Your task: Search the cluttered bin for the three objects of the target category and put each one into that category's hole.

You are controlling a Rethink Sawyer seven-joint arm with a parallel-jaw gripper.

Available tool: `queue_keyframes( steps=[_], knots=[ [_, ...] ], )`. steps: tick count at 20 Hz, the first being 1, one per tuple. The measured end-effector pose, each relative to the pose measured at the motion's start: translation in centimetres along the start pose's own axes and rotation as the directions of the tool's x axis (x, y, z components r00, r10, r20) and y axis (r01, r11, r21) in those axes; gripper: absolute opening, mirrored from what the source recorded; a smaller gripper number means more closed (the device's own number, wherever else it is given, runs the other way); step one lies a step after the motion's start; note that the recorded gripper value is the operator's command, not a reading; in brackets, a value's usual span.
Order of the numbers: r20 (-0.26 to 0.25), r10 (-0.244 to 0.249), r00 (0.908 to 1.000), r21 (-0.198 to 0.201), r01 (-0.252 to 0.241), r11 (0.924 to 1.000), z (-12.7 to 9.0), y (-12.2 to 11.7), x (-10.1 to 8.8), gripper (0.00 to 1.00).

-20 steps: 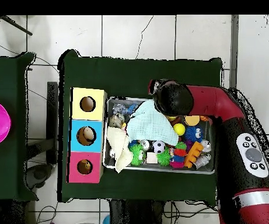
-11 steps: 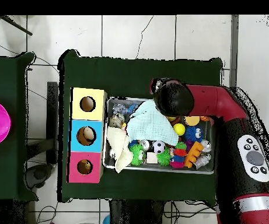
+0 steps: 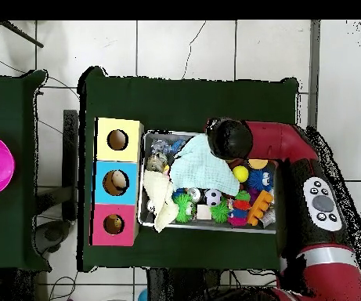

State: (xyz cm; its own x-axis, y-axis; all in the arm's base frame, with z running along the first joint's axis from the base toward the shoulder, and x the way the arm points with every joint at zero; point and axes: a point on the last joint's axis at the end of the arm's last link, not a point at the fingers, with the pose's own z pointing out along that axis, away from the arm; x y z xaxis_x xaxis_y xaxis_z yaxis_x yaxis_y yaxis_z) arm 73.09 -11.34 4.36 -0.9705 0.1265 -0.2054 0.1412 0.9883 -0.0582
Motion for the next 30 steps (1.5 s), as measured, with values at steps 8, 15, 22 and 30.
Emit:
queue_keyframes(
  steps=[8, 15, 22, 30],
  knots=[
    [-0.048, 0.002, 0.9989, 0.035, 0.0, 0.9994, 3.0, -0.3, 2.2, 1.0],
    [-0.054, -0.005, 0.9985, 0.083, 0.01, 0.9965, 2.4, -0.9, 2.7, 1.0],
    [-0.059, 0.022, 0.998, 0.128, -0.014, 0.9916, 0.7, -3.2, 3.2, 1.0],
    [-0.051, 0.035, 0.9981, 0.152, -0.027, 0.988, 0.8, -4.3, 4.7, 1.0]
  ],
)
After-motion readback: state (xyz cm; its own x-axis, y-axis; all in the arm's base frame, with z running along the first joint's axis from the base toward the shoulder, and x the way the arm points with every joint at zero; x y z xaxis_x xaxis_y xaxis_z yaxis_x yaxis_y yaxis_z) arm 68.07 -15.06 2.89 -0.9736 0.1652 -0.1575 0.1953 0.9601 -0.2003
